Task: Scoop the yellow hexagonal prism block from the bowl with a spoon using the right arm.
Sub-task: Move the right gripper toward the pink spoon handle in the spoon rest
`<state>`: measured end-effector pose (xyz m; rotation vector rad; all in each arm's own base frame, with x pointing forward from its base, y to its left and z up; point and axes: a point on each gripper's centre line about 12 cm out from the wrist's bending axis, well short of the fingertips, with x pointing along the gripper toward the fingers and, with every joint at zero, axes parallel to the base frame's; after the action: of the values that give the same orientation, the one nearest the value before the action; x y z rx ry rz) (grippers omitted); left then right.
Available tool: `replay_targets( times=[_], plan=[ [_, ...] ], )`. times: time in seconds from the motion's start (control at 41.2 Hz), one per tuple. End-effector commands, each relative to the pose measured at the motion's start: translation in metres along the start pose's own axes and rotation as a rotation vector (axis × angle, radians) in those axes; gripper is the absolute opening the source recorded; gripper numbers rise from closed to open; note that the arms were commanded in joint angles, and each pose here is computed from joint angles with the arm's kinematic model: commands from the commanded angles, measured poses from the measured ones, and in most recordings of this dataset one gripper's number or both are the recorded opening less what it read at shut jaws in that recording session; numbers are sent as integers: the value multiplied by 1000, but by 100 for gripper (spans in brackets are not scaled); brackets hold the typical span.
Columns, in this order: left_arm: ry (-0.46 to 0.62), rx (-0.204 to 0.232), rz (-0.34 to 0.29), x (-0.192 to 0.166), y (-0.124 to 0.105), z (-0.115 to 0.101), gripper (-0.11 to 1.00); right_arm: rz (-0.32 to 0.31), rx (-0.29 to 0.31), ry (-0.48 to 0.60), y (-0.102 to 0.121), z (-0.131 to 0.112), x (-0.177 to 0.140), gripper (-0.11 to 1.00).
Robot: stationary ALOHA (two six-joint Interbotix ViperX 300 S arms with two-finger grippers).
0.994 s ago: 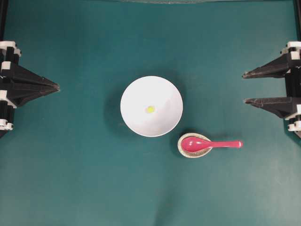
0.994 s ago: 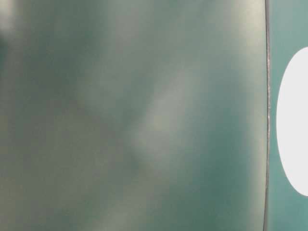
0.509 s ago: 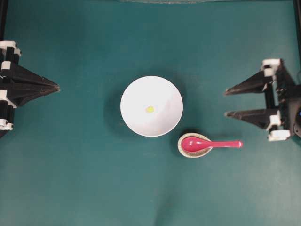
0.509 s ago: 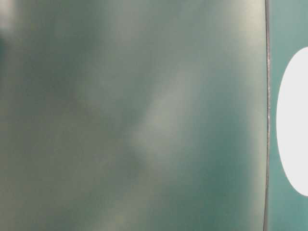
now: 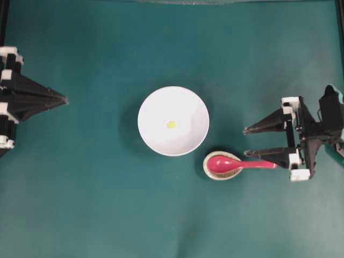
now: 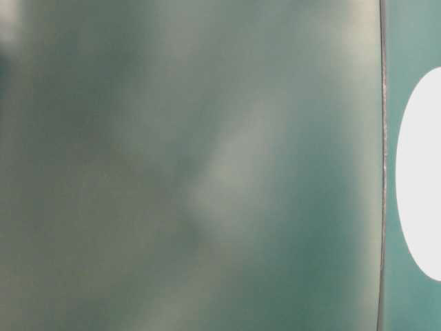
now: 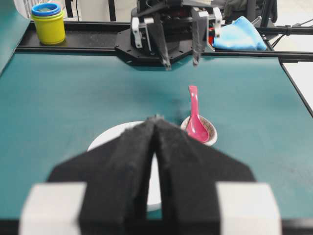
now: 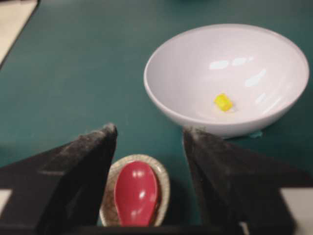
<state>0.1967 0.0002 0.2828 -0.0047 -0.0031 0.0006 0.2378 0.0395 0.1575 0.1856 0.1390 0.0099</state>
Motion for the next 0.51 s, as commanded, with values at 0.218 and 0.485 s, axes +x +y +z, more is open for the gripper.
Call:
replay_targets(
  times=[0.218, 0.485],
  plan=[
    [-23, 3, 1, 2, 0, 10, 0, 27, -18, -4, 22, -26, 3, 60],
    [-23, 2, 1, 2, 0, 10, 0, 22, -53, 59, 26, -48, 4, 60]
  ],
)
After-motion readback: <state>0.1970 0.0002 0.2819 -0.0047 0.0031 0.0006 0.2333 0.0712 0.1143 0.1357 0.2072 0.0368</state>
